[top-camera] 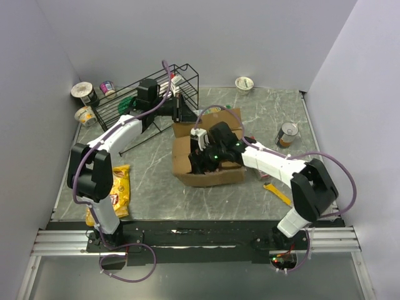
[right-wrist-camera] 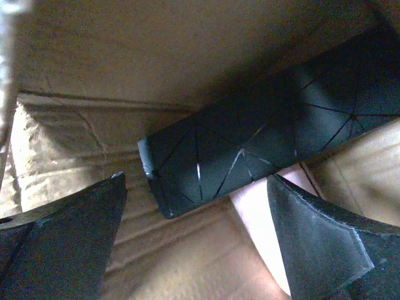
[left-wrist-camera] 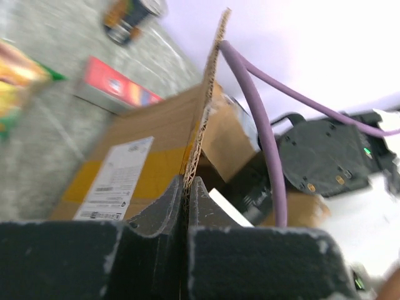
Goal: Unpack the express box
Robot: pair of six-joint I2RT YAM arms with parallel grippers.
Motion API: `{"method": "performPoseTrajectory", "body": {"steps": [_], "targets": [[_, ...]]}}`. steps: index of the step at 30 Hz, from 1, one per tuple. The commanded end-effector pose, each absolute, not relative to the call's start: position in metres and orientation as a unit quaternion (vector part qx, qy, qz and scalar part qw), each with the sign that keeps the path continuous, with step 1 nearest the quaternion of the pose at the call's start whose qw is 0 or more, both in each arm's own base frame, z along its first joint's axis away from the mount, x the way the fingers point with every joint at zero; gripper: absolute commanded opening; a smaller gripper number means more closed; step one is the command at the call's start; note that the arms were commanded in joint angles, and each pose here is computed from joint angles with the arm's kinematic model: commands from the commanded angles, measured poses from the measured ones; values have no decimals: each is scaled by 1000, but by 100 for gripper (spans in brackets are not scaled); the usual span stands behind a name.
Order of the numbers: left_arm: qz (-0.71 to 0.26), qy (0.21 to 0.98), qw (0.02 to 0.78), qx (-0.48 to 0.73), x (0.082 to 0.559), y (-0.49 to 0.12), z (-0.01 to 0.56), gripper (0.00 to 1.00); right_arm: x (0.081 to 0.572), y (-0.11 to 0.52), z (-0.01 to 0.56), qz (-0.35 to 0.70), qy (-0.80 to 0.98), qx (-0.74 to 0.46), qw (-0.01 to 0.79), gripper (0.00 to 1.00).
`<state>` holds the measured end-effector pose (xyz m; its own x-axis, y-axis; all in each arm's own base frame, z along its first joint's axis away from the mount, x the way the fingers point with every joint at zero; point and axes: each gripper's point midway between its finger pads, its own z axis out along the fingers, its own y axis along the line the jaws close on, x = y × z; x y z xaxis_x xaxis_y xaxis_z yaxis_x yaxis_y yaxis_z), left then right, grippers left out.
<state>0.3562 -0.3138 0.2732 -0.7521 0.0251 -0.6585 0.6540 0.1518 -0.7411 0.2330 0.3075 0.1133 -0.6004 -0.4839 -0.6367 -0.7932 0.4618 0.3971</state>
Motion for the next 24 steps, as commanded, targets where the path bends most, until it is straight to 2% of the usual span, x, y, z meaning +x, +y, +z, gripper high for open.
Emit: {"method": "performPoseTrajectory", "body": {"steps": [1, 6, 7, 9, 10, 14, 15, 24], "targets": [[-605, 718, 267, 218, 346, -325, 279, 1, 246, 324, 80, 323, 872, -316, 189, 90], [-606, 715, 279, 211, 344, -324, 288, 1, 237, 328, 85, 354, 857, -321, 191, 58], [-603, 718, 278, 208, 345, -323, 289, 1, 235, 326, 87, 354, 854, -330, 193, 47], [-594, 720, 291, 209, 348, -321, 292, 1, 236, 324, 100, 354, 847, -339, 208, 35], [-594, 719, 294, 211, 348, -321, 295, 1, 236, 322, 106, 350, 841, -350, 217, 24], [-582, 715, 308, 233, 346, -318, 301, 1, 240, 308, 149, 335, 816, -385, 270, 3], [-579, 712, 317, 242, 345, -317, 305, 1, 241, 305, 157, 330, 811, -391, 282, 0], [-535, 705, 360, 295, 329, -303, 311, 1, 252, 259, 252, 251, 706, -486, 450, 0]]}}
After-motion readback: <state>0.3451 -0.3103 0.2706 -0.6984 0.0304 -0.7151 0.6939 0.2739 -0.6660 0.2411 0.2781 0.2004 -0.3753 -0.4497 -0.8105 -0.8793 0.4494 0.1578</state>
